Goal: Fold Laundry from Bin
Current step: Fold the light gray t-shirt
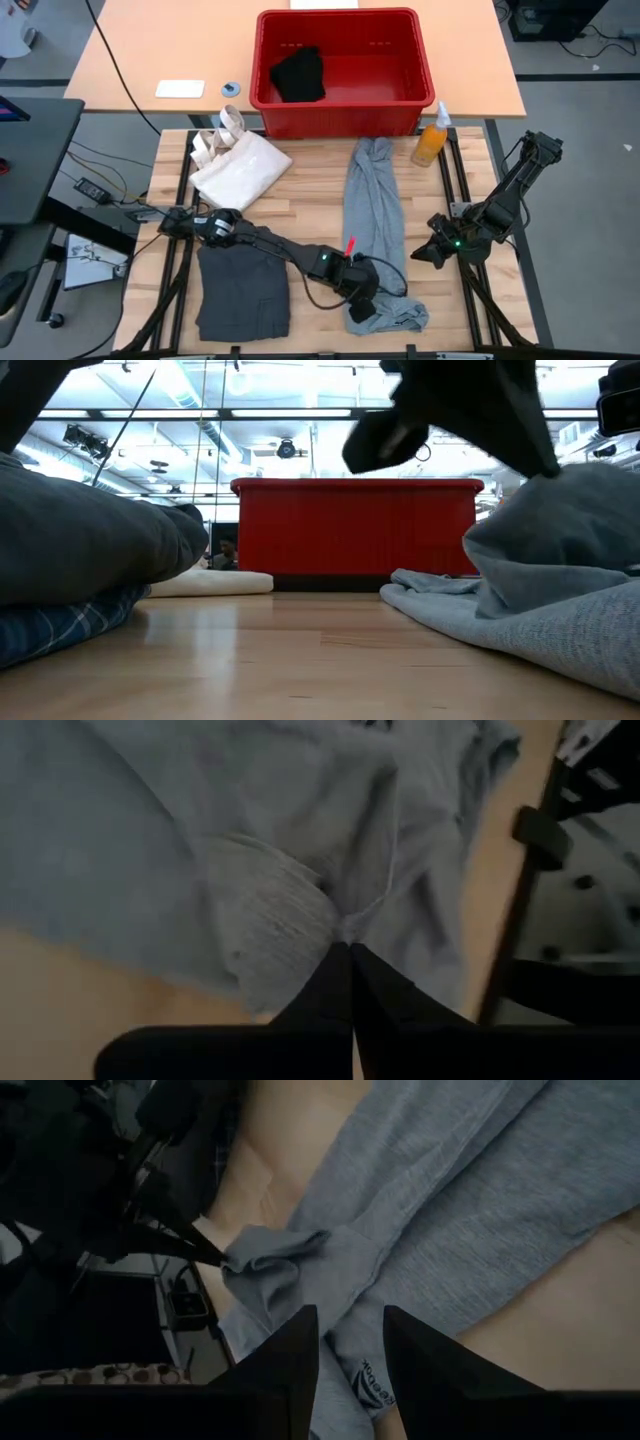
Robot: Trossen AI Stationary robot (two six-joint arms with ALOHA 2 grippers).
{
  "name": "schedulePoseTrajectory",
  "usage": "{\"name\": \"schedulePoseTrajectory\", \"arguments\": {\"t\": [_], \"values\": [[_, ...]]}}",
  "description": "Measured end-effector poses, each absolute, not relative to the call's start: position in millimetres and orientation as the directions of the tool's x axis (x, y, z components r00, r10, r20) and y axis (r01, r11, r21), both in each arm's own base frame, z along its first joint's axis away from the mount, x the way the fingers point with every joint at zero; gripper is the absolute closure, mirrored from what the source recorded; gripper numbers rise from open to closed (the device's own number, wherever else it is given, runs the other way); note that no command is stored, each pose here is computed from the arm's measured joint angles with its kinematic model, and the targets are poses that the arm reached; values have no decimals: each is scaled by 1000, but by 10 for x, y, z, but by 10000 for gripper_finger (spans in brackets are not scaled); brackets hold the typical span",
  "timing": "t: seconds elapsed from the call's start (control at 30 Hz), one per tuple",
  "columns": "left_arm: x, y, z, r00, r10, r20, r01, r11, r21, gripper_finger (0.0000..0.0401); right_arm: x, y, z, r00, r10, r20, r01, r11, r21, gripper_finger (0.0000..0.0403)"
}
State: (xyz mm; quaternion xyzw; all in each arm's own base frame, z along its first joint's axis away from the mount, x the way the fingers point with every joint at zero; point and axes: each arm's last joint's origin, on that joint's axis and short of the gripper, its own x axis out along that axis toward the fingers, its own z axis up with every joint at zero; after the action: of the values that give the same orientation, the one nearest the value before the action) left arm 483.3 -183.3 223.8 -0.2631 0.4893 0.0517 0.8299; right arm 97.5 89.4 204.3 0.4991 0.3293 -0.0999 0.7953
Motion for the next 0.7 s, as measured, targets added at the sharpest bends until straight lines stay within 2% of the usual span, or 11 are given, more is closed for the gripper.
{"name": "schedulePoseTrajectory", "arguments": {"t": [0.17,0.4,0.53,0.7], "values": [[4732,-2044,2274,494,-232,-838,-434,769,-469,401,971,901,2041,750,194,-632,485,487,726,280],[4602,-2309,2284,487,-245,-838,-583,624,-521,401,969,906,2039,738,215,-640,477,503,720,280],[4506,-2467,2277,475,-242,-846,-660,538,-525,401,972,899,2040,750,191,-633,454,546,704,280],[4438,-2665,2304,528,-234,-816,-685,450,-573,401,988,863,2033,761,142,-633,455,579,677,280]]}}
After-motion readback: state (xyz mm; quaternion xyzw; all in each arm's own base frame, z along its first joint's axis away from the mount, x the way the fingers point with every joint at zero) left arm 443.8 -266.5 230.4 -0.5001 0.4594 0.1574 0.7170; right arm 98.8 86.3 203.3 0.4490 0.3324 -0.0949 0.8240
